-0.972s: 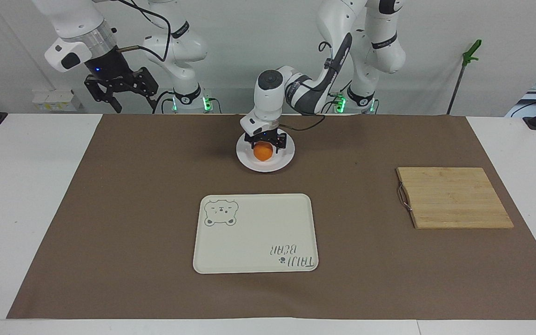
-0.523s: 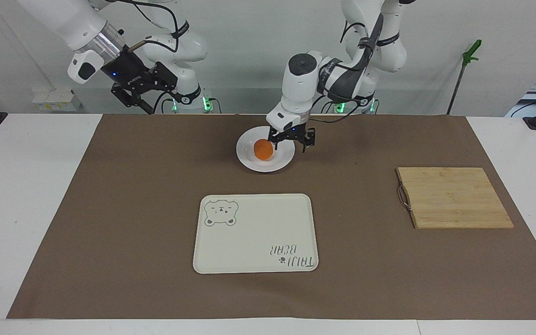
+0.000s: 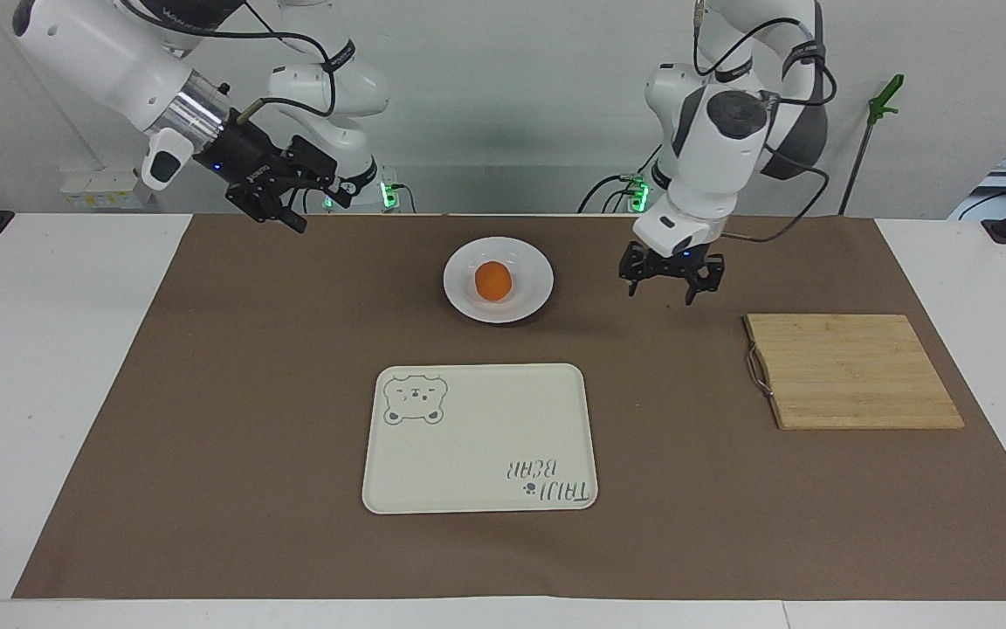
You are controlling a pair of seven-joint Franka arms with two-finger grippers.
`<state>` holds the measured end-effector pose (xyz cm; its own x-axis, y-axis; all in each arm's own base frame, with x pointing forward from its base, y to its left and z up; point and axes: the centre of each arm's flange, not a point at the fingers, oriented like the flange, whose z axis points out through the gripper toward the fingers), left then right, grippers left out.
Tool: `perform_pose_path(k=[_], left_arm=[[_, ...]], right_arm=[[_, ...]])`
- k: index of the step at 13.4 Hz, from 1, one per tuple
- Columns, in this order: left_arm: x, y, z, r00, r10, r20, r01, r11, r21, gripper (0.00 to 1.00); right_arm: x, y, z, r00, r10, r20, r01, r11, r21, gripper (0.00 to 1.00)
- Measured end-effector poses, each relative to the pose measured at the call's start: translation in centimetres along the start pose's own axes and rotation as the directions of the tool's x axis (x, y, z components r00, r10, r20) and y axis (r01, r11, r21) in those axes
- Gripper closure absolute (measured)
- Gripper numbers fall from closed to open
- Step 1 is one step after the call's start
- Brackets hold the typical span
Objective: Place orange and plate with both arms
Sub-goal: 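Retract the left gripper to the board while the right gripper moves inward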
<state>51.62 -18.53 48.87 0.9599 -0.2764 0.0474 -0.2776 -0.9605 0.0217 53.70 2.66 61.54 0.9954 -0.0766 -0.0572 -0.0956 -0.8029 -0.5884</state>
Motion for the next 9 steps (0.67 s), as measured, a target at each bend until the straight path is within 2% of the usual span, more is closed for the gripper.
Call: perform_pose_path(k=[3,6,9], left_arm=[[-0.5,-6.1,-5.7,0.999,0.016,-0.035,-0.015,1.0,0.006,0.0],[-0.5,-9.5,-12.8,0.997,-0.027,-0.071,0.028,1.0,0.012,0.0],[-0.7,-11.1,-17.6,0.997,-0.056,-0.052,0.057,0.998,0.013,0.0]], right_arm=[[0.1,0.3,0.1,1.0,0.006,-0.002,-0.006,1.0,0.002,0.0],[0.1,0.3,0.1,1.0,0.007,-0.004,-0.007,1.0,0.003,0.0],[0.1,0.3,0.1,1.0,0.008,-0.007,-0.008,1.0,0.003,0.0]])
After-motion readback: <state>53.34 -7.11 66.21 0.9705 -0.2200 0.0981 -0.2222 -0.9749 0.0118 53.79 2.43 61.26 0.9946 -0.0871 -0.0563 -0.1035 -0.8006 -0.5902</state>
